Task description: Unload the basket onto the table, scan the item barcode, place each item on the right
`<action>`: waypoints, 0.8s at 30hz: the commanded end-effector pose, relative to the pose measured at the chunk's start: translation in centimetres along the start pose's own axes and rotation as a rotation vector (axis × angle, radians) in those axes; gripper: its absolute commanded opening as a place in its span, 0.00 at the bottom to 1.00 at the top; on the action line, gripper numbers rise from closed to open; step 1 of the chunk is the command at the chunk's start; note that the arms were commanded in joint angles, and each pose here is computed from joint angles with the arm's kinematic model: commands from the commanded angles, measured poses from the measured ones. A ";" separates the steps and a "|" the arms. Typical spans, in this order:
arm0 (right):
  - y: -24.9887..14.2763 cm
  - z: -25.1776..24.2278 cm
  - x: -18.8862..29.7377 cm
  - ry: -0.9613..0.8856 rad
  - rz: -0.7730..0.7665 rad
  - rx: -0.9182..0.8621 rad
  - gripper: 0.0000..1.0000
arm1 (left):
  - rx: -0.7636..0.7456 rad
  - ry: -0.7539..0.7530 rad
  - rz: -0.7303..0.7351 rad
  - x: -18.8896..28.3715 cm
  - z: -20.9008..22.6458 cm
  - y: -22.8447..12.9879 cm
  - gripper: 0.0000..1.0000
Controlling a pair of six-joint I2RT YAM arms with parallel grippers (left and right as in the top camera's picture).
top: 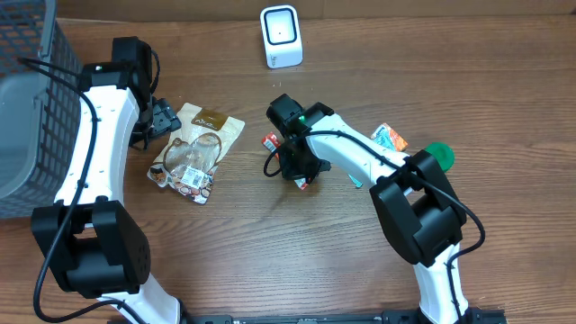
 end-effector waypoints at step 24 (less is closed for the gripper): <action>-1.0 0.5 15.4 0.057 -0.409 -0.070 0.04 | 0.000 -0.010 -0.026 0.8 -0.2 0.2 1.00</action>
Point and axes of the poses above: each gripper's point midway between its finger pads, its own x axis back along the fingers, its own z axis along the line the jaws close on, y = z × x, the point moved 9 cm from there along x, back along the fingers, and after that the axes turned 11 degrees about x, right-handed, at the moved point
